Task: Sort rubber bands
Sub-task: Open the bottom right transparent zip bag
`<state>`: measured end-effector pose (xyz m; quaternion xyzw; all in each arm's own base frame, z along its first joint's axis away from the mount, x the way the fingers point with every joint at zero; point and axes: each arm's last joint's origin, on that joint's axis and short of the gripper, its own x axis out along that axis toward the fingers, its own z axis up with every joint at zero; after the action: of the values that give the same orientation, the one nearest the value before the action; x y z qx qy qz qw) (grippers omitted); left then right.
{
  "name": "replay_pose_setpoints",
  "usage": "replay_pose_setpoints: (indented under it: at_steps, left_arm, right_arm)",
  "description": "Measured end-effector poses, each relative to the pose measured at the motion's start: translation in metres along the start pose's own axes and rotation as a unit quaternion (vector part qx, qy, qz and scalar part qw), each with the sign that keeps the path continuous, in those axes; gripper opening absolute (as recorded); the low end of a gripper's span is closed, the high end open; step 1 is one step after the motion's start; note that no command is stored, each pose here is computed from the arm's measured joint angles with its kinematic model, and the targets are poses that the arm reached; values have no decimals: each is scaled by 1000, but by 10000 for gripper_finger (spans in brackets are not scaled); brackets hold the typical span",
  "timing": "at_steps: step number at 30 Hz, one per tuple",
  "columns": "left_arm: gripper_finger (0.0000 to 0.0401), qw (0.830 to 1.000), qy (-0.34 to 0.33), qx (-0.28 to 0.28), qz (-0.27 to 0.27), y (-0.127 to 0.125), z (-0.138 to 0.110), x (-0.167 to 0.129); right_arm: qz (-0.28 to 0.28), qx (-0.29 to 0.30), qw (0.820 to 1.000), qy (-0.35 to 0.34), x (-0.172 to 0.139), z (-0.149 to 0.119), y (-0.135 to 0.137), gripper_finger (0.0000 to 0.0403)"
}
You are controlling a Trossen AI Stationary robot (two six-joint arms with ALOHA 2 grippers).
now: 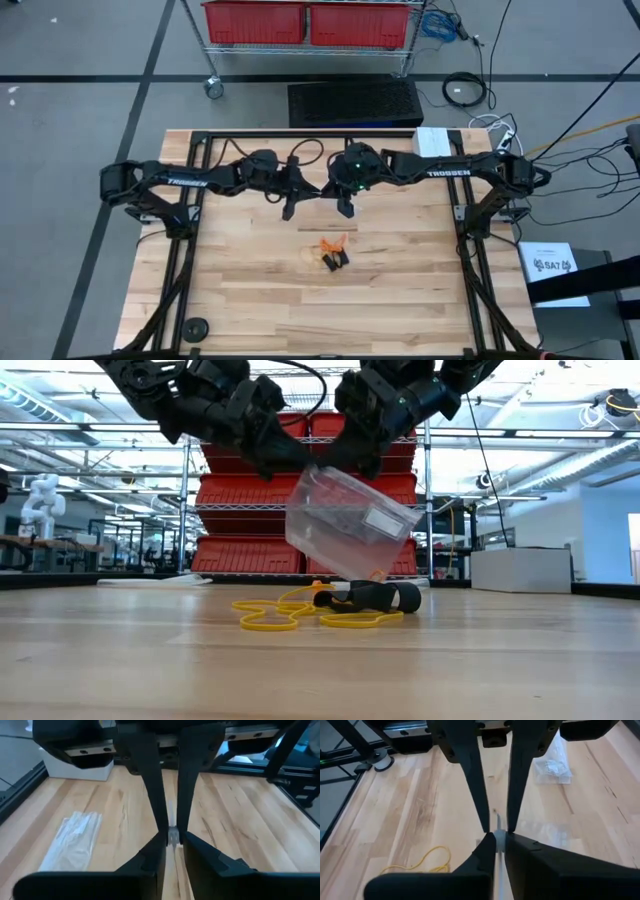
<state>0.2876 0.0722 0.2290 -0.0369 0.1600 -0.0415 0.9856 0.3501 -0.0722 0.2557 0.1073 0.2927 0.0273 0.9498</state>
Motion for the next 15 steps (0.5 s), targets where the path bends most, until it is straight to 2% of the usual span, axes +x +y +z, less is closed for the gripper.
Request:
replay_pose_setpoints:
  at_steps: [5,15]
  left_arm:
    - [11,1000,6,1,0,1,-2,2]
    - [3,1000,6,14,2,3,-2,1]
  right_arm:
    - [-7,-4,1000,4,1,-1,0,7]
    - [-12,-7,1000,12,-1,-2,1,7]
